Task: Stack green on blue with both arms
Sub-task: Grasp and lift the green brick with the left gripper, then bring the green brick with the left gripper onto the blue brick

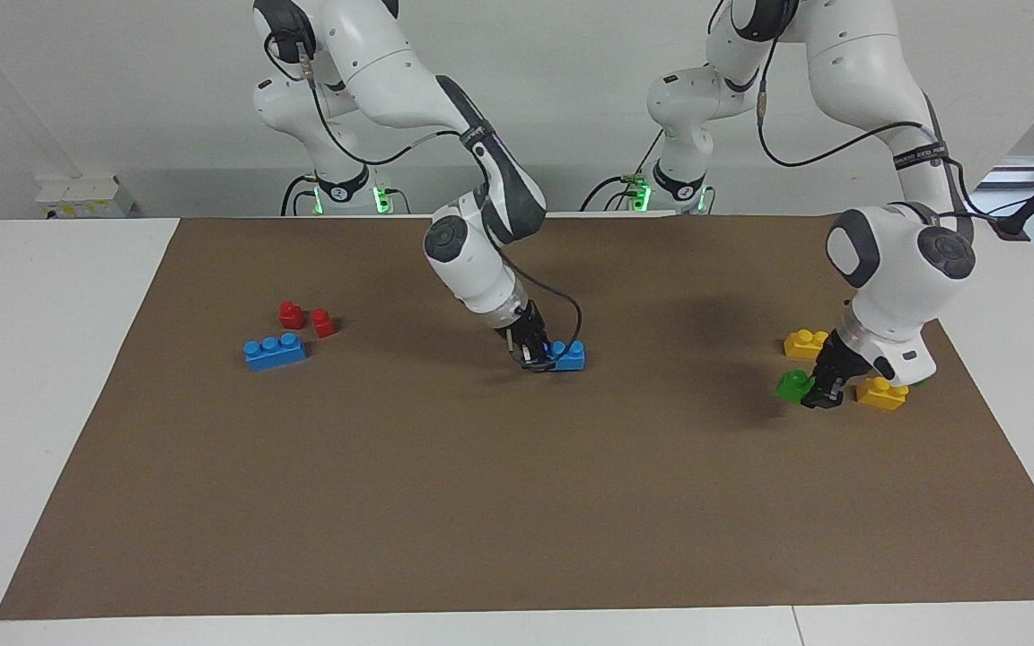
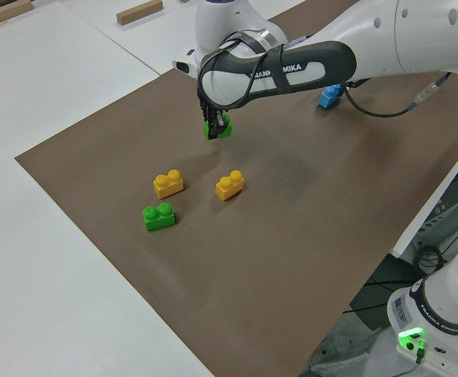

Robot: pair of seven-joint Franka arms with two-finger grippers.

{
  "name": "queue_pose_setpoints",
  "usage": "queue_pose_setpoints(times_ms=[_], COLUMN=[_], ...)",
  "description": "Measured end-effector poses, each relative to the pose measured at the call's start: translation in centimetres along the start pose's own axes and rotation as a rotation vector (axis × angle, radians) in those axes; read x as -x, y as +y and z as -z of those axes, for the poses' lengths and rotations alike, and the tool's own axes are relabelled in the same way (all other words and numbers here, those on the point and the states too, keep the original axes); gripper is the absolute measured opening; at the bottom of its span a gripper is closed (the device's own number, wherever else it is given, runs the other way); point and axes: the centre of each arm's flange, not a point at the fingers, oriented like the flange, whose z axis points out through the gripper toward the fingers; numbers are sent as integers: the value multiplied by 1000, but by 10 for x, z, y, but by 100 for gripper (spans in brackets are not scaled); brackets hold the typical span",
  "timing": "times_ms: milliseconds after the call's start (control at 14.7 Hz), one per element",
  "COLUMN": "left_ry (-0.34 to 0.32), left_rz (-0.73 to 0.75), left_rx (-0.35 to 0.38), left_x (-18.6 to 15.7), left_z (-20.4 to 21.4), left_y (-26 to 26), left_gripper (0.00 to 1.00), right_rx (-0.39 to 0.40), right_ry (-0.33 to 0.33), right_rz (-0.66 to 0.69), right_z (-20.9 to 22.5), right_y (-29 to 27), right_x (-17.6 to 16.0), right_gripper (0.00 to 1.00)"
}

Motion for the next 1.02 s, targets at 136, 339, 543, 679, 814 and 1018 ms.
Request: queue_pose_setpoints(times_ms=[136, 339, 543, 679, 814, 1018], left_ry=[-4, -2, 2, 2, -9, -27], left_rz=[94, 231, 321, 403, 486, 556], left_rx=[-23, -41, -56, -28, 19, 61], left_x=[48, 123, 200, 240, 273, 308], left_z=[19, 26, 17, 10, 4, 0], left_y=[12, 29, 39, 42, 43, 41], left_gripper=[34, 34, 34, 34, 34, 34], right_rx=[-2, -12, -15, -17, -18, -18], right_ry=[2, 5, 7, 8, 8, 8], right_rz=[-4, -8, -10, -10, -10, -10], right_z=[-1, -2, -4, -4, -4, -4], right_y=[1, 1, 2, 2, 2, 2], right_x=[-2, -4, -7, -7, -7, -7], right_gripper=[35, 35, 35, 35, 35, 35])
